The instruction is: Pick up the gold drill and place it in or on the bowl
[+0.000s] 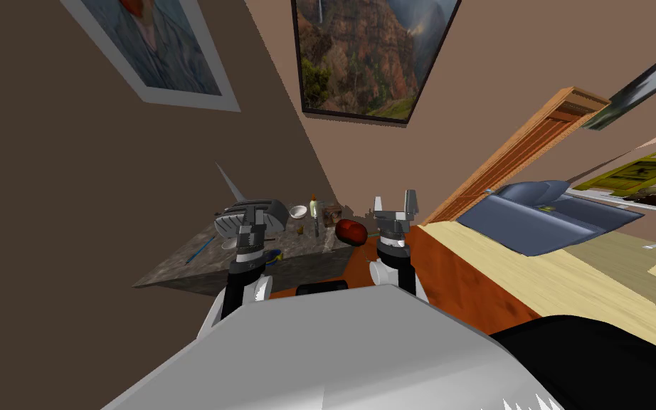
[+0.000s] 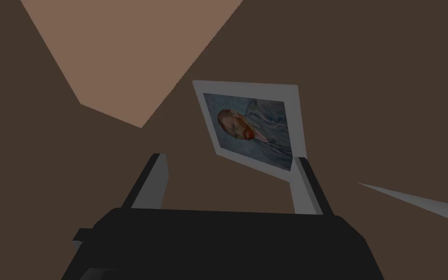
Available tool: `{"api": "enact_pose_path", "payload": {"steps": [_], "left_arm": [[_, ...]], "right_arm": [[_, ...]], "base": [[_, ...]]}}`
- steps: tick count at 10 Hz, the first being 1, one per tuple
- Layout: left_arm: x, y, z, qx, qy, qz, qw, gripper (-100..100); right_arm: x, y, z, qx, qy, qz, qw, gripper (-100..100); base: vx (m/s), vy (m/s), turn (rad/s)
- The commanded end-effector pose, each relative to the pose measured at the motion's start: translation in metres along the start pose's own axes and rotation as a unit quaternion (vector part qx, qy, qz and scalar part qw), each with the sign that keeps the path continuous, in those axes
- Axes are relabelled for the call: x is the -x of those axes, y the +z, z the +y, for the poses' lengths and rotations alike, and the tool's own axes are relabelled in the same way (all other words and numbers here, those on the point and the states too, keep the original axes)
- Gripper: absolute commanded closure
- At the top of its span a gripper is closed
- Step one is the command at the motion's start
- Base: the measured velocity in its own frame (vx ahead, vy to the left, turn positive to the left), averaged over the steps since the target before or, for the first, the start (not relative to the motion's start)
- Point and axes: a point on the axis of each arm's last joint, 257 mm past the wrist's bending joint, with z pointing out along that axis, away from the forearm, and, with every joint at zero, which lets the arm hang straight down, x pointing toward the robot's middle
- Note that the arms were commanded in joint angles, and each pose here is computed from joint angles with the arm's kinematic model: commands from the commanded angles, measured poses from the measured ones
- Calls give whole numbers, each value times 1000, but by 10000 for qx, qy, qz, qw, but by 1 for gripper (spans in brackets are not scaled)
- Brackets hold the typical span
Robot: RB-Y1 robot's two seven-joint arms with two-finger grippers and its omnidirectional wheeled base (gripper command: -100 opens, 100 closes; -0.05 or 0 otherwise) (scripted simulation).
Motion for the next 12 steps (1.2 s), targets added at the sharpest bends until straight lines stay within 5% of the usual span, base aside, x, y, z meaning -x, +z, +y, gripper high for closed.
{"api": "enact_pose_path", "payload": {"steps": [1,8,12], "left_arm": [[1,-1,2,-20,57,122,9999,-100],[20,-6,21,-8,335,710,9969,-100],[20,-6,21,-8,335,710,9969,-100]], "right_arm": [[0,0,0,0,0,0,10000,0],[0,0,0,0,0,0,10000,0],[0,0,0,0,0,0,10000,0]], "base": [[-49,0,-34],[-48,-14,-90],[1,3,7]]}}
